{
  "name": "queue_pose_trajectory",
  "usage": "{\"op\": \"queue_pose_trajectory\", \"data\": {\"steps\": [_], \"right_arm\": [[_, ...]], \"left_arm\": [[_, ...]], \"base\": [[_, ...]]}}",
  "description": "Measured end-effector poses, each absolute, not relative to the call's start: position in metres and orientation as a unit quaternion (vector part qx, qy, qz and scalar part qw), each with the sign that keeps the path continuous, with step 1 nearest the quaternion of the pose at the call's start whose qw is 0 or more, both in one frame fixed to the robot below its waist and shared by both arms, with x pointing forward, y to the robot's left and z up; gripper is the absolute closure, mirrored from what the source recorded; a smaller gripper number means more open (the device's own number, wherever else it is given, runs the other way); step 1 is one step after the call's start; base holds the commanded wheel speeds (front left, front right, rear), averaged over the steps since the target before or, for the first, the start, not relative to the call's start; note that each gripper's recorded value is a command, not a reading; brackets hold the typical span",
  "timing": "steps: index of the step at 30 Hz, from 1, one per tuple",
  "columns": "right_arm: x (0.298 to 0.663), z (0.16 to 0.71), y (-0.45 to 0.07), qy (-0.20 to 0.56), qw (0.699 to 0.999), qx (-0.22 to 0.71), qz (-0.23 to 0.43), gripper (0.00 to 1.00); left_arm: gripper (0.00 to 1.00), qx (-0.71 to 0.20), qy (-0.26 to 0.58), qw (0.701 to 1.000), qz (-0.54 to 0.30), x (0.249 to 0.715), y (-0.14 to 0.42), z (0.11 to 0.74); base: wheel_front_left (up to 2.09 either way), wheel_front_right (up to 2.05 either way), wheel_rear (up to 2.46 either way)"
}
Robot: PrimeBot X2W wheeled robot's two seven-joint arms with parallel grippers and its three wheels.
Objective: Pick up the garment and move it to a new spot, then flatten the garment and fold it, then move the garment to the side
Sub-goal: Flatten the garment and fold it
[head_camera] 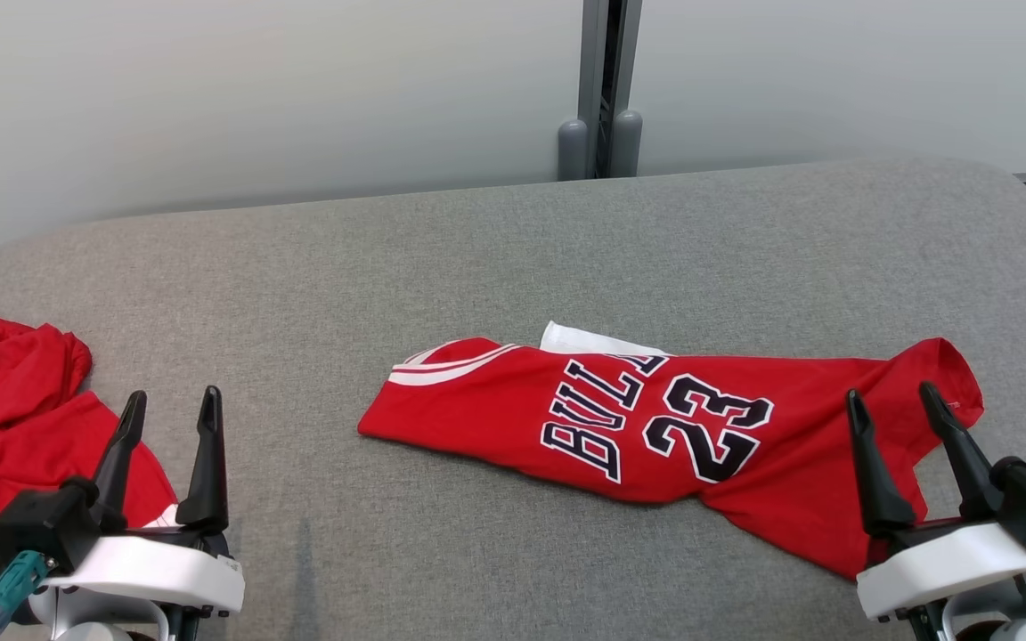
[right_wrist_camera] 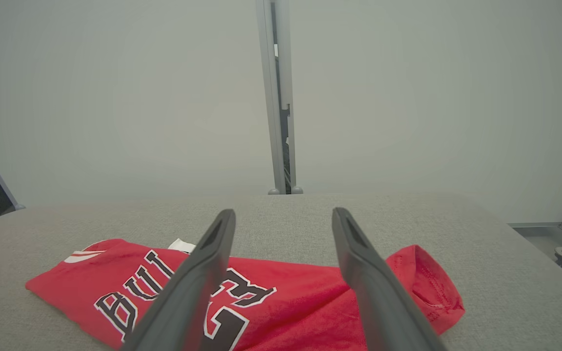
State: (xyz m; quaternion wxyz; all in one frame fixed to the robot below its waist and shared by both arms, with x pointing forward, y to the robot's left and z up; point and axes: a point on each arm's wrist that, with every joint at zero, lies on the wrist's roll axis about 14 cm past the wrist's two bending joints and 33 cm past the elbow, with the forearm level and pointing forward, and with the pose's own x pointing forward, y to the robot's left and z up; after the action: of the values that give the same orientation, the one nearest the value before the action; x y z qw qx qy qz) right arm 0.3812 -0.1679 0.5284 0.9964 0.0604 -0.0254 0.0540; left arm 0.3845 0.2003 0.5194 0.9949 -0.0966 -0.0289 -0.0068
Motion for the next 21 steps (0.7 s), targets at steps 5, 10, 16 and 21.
{"op": "queue_pose_trajectory", "data": {"steps": [5, 10, 16, 21], "right_arm": [[0.376, 0.528, -0.164, -0.019, 0.996, 0.063, 0.058, 0.0], [0.377, 0.528, -0.159, -0.017, 0.996, 0.066, 0.066, 0.0], [0.38, 0.525, -0.154, -0.01, 0.995, 0.07, 0.072, 0.0], [0.386, 0.521, -0.151, -0.005, 0.994, 0.076, 0.075, 0.0]], "left_arm": [[0.0, -0.099, -0.024, 0.995, -0.006, 0.381, 0.2, 0.517], [0.0, -0.098, -0.024, 0.995, -0.007, 0.381, 0.199, 0.518], [0.0, -0.075, -0.036, 0.995, -0.056, 0.4, 0.182, 0.534], [0.0, -0.06, 0.024, 0.988, -0.139, 0.416, 0.144, 0.511]], "base": [[0.0, 0.0, 0.0], [0.0, 0.0, 0.0], [0.0, 0.0, 0.0], [0.0, 0.0, 0.0]]}}
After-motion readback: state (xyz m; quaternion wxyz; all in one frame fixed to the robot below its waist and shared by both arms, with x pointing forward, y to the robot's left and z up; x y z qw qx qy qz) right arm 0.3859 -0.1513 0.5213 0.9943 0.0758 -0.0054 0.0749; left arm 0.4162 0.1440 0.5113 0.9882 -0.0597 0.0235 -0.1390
